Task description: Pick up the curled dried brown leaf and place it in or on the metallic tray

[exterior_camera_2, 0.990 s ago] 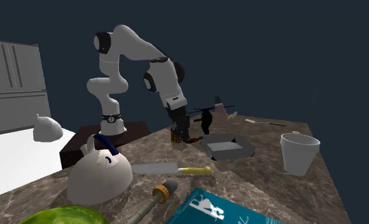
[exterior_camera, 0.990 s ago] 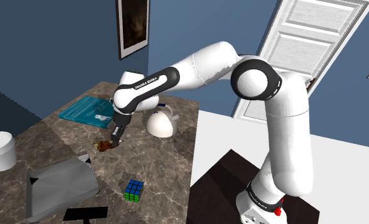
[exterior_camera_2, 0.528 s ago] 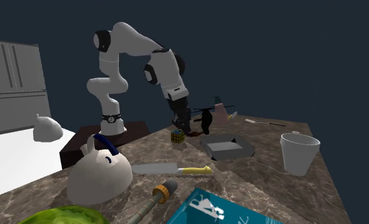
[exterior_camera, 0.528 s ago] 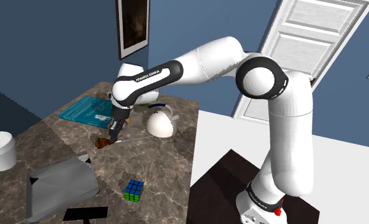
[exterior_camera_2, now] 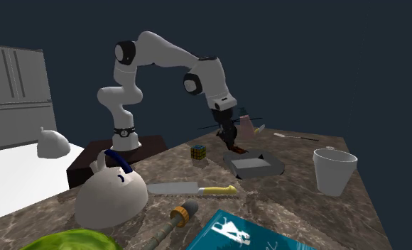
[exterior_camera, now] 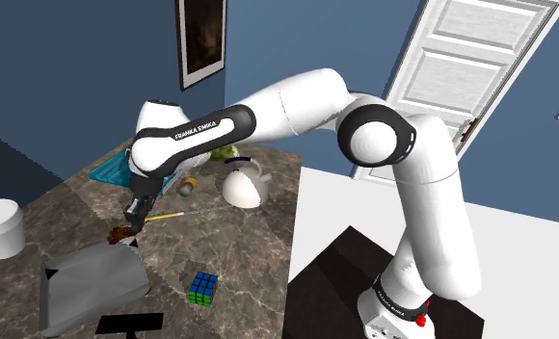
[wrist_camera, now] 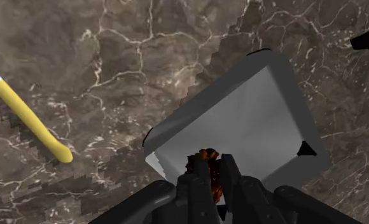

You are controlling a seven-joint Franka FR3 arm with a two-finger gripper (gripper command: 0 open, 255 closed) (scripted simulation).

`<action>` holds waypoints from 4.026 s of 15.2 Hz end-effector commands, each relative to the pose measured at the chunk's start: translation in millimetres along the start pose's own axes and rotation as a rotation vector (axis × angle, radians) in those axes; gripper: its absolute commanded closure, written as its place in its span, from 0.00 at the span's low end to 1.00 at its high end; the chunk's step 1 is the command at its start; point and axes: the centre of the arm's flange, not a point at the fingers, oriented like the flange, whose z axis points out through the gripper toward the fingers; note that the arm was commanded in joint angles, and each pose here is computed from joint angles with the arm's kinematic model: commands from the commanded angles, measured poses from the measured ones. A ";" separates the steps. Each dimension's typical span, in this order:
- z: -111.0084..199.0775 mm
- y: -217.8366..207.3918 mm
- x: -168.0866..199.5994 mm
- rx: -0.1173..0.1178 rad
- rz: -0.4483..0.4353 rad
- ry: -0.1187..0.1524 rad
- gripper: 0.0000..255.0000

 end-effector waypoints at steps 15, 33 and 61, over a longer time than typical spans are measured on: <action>9.5 -85.6 -16.6 -0.096 0.001 0.293 0.00; 37.5 -82.8 -8.1 -0.096 0.001 0.293 1.00; 138.6 -96.3 47.5 -0.184 0.068 0.007 1.00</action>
